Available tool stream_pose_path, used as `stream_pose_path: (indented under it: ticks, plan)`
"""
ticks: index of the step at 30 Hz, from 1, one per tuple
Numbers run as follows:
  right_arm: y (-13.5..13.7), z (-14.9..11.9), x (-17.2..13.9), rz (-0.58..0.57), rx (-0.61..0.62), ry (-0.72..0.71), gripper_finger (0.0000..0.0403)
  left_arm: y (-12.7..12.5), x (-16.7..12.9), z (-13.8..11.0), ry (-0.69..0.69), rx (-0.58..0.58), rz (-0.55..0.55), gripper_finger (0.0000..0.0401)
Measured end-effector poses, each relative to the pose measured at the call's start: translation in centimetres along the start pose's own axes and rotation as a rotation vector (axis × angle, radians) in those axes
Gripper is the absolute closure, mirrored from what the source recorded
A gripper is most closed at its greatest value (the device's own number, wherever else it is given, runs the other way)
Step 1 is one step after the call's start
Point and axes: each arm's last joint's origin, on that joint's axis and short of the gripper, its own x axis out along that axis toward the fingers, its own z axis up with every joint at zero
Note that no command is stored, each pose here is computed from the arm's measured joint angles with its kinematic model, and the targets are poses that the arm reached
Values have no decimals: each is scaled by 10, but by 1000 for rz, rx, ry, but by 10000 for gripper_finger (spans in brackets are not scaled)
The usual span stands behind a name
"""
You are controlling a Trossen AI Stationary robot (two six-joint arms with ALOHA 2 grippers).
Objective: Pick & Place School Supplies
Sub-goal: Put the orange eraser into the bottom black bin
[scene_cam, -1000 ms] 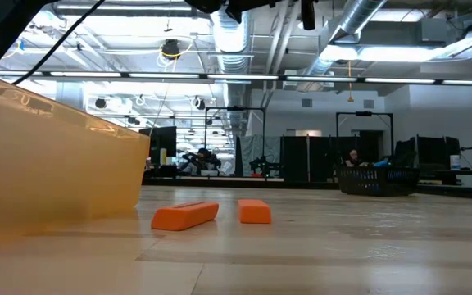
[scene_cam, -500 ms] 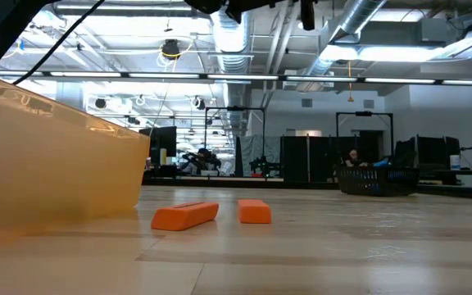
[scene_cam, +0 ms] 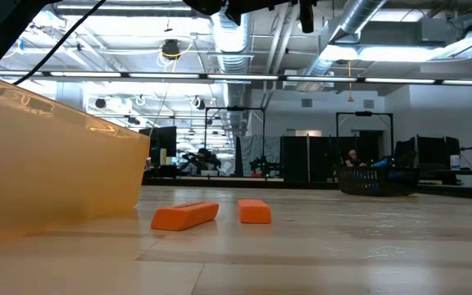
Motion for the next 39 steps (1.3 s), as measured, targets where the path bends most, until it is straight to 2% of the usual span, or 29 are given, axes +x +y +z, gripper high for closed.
stream_pose_path:
  ticks: [11, 19, 25, 28, 34, 39]
  plan:
    - [0, 0, -1, -4, -42, -2, 381, 1, 0, 0, 1, -4, 6, 379]
    - [-10, 10, -20, -67, -58, 12, 381, 6, -4, 0, 22, -4, -5, 309]
    - [-10, 20, -52, -125, -61, 59, 381, 30, -21, 3, 108, -51, -20, 276]
    - [-9, 20, -64, -128, -16, 101, 381, 46, -32, 1, 140, -66, -9, 272]
    - [-7, -10, -85, -102, 159, 317, 381, 81, -61, -8, 179, -110, 41, 280]
    - [0, -34, -68, -62, 244, 470, 381, 108, -89, -17, 225, -185, 32, 287]
